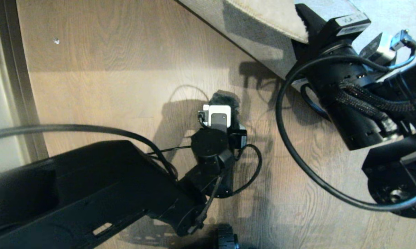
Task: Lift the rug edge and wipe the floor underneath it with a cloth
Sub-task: Wipe the floor under the carpet with a rag
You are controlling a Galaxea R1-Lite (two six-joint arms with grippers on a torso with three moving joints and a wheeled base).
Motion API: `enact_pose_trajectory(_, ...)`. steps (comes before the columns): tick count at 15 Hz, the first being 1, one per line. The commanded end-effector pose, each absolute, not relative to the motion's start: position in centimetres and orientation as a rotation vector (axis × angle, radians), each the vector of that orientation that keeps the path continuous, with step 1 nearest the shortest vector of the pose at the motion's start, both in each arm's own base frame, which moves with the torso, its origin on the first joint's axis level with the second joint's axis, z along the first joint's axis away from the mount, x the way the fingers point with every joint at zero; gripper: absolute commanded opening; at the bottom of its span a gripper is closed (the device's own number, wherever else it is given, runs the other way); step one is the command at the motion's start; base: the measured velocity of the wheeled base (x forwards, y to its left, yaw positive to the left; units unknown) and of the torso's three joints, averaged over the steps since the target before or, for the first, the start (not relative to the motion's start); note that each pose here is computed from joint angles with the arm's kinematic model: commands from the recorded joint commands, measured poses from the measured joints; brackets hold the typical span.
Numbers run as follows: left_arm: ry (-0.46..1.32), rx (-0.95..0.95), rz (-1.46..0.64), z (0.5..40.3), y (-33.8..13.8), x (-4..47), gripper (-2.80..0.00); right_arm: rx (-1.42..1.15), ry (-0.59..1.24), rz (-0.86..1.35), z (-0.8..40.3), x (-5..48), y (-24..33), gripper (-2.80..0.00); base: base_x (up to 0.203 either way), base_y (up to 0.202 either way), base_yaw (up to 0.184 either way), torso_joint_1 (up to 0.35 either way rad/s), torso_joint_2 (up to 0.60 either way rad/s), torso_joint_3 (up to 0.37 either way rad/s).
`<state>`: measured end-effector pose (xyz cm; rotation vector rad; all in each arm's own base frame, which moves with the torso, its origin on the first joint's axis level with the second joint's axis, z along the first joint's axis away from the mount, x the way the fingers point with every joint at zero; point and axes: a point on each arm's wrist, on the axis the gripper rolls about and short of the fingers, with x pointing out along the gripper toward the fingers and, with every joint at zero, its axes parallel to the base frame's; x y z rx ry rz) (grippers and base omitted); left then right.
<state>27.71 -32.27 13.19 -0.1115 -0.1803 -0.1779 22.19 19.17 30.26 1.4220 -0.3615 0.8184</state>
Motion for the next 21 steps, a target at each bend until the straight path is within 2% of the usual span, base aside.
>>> enact_pose_trajectory(1,-0.186,-0.098,-0.163,12.3,-33.2,28.6,-2.8,1.442,-0.401,0.833,30.5,22.1,18.8,-2.8,0.0,0.0,0.0,0.0,0.0,0.0)
enact_pose_trajectory(8,-0.312,-0.063,-0.108,14.9,-34.4,31.5,-2.8,1.444,-0.41,0.829,30.7,22.0,18.4,-2.8,0.0,0.0,0.0,0.0,0.0,0.0)
enact_pose_trajectory(21,-0.444,-0.035,0.083,20.4,-29.3,38.4,-2.8,1.442,-0.416,0.856,31.2,20.8,17.2,-2.8,0.0,0.0,0.0,0.0,0.0,0.0)
